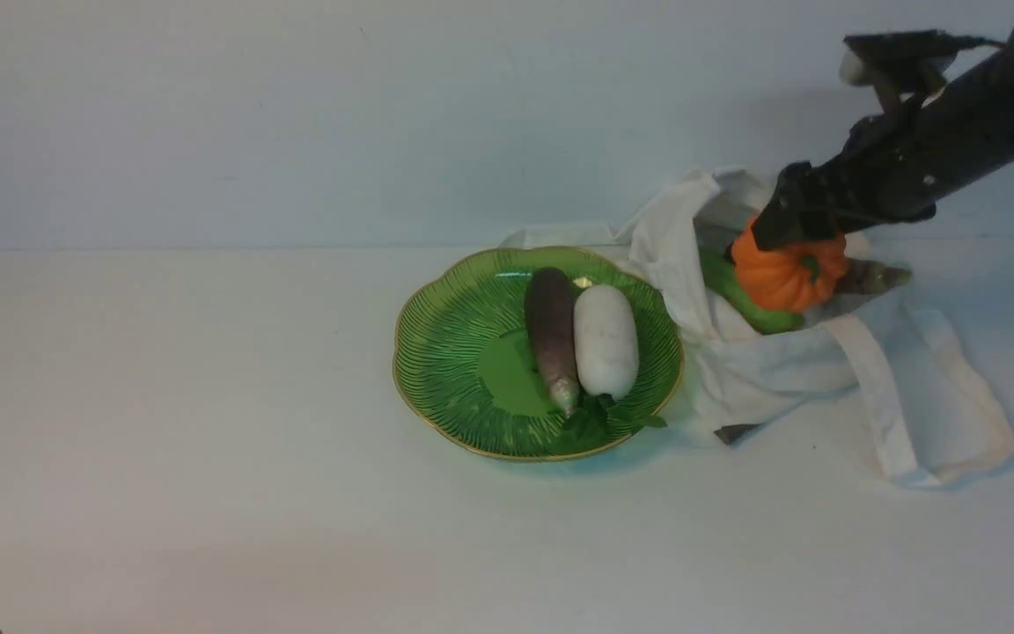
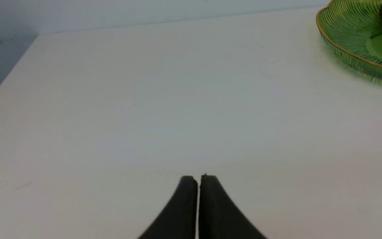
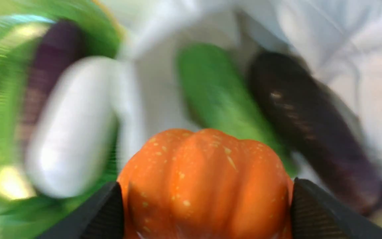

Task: Take vegetables from cloth bag on white table place on plate.
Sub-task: 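Move the pumpkin from the bag onto the plate with the right gripper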

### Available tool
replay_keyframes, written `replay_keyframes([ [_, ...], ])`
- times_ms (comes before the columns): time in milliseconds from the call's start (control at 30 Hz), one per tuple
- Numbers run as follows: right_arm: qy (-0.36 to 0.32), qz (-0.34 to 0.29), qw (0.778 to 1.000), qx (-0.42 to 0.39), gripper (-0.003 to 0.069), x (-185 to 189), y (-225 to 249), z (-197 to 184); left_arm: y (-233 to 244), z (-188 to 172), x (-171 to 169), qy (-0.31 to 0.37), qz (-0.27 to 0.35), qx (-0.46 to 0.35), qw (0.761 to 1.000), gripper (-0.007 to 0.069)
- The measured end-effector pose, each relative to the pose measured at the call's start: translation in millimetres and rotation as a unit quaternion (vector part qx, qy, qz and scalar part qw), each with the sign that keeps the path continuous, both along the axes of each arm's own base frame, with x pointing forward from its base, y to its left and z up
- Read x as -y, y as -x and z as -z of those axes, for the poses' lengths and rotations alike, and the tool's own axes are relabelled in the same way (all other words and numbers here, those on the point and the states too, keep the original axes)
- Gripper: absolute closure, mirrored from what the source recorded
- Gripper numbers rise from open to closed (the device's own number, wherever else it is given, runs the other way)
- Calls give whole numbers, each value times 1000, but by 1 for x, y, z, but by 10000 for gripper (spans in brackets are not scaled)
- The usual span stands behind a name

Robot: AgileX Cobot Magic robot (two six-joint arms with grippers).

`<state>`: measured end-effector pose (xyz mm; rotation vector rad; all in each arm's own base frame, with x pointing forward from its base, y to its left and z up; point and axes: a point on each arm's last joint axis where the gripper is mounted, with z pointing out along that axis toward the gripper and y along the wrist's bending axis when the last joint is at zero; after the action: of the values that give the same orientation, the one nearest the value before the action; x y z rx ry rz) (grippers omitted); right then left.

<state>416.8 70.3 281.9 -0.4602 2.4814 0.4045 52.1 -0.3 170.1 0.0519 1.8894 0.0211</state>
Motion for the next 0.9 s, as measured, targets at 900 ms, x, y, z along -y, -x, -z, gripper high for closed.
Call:
replay_keyframes([
  [900,-79,-80,994,-2,-7,-146,0,74,0,0,0,0,0,0,1000,630],
])
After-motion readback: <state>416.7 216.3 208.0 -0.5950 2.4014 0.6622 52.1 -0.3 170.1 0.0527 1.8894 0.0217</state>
